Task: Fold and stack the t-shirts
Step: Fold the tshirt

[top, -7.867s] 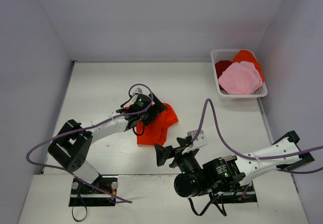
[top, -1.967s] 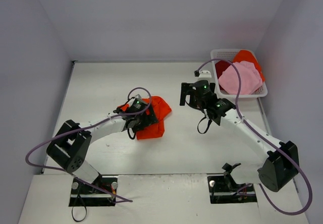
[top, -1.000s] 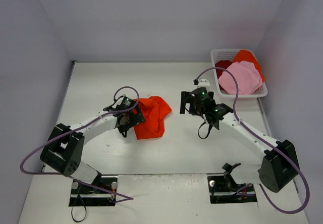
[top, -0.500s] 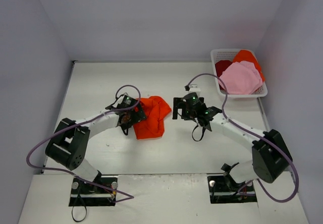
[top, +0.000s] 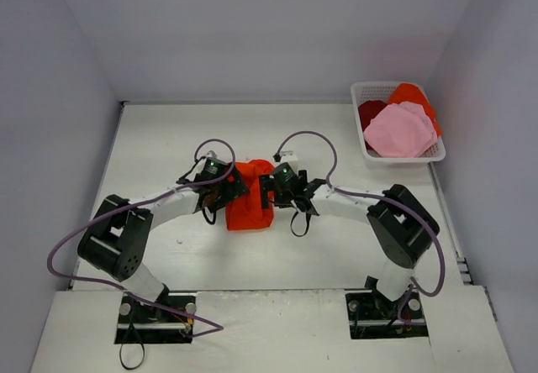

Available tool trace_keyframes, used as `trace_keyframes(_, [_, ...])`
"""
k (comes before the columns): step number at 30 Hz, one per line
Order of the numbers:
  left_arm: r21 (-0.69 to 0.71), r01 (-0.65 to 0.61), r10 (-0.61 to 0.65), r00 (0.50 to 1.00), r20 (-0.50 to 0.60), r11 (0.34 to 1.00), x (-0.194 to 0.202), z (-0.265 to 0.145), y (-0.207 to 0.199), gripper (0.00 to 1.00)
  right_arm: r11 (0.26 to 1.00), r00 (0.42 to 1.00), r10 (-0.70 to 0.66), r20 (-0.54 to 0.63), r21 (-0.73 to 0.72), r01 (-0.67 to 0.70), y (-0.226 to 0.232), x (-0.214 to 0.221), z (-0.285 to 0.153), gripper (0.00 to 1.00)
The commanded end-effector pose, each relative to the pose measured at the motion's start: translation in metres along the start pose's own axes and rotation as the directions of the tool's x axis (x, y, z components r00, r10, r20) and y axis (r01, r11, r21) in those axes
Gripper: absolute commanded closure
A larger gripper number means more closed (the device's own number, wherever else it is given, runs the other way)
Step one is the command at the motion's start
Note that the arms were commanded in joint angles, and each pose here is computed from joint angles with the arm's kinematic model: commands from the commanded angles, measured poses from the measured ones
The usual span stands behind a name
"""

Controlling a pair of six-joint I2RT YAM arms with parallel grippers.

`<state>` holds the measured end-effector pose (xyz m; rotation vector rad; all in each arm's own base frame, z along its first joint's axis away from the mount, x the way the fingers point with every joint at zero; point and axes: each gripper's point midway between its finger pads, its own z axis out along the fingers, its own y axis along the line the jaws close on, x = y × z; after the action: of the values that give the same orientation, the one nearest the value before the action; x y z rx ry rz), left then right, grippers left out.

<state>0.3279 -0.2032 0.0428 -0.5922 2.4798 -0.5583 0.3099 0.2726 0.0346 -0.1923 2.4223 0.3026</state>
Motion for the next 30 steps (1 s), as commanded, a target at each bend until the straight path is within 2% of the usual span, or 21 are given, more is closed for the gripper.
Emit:
trace_keyframes(1, [-0.042, 0.012, -0.014, 0.999, -0.034, 0.999, 0.013, 0.001, 0.018, 0.14, 0.998, 0.994, 0.042, 0.098, -0.057, -0.037, 0.026, -0.034, 0.0, 0.01])
trace_keyframes(5, [-0.039, 0.014, -0.015, 0.999, -0.036, 0.999, 0.015, 0.0, 0.02, 0.17, 0.998, 0.995, 0.041, 0.095, -0.054, -0.036, 0.03, -0.03, 0.006, 0.01])
trace_keyframes(10, [-0.029, 0.024, -0.025, 0.999, -0.038, 0.999, 0.018, 0.0, 0.021, 0.37, 0.998, 0.996, 0.033, 0.081, -0.048, -0.029, 0.034, -0.021, 0.017, 0.01])
trace_keyframes(19, [0.03, 0.069, -0.069, 0.998, 0.001, 0.997, 0.023, -0.009, 0.026, 0.59, 0.998, 0.996, 0.013, 0.085, -0.062, -0.008, 0.053, -0.017, 0.022, 0.01])
trace_keyframes(22, [0.065, 0.076, -0.078, 0.997, 0.014, 0.995, 0.021, -0.011, 0.021, 0.69, 0.998, 0.996, 0.009, 0.085, -0.064, -0.003, 0.056, -0.016, 0.022, 0.01])
trace_keyframes(25, [0.079, 0.072, -0.074, 0.997, 0.027, 0.994, 0.018, -0.013, 0.018, 0.85, 0.998, 0.997, 0.007, 0.082, -0.065, -0.002, 0.057, -0.015, 0.022, 0.01])
trace_keyframes(27, [0.081, 0.069, -0.072, 0.997, 0.033, 0.994, 0.017, -0.014, 0.018, 1.0, 0.998, 0.997, 0.006, 0.079, -0.062, -0.001, 0.056, -0.013, 0.023, 0.01])
trace_keyframes(30, [0.063, 0.051, -0.054, 0.997, 0.052, 0.997, 0.013, -0.016, 0.022, 1.0, 0.999, 0.997, 0.002, 0.075, -0.054, 0.002, 0.052, -0.009, 0.021, 0.0])
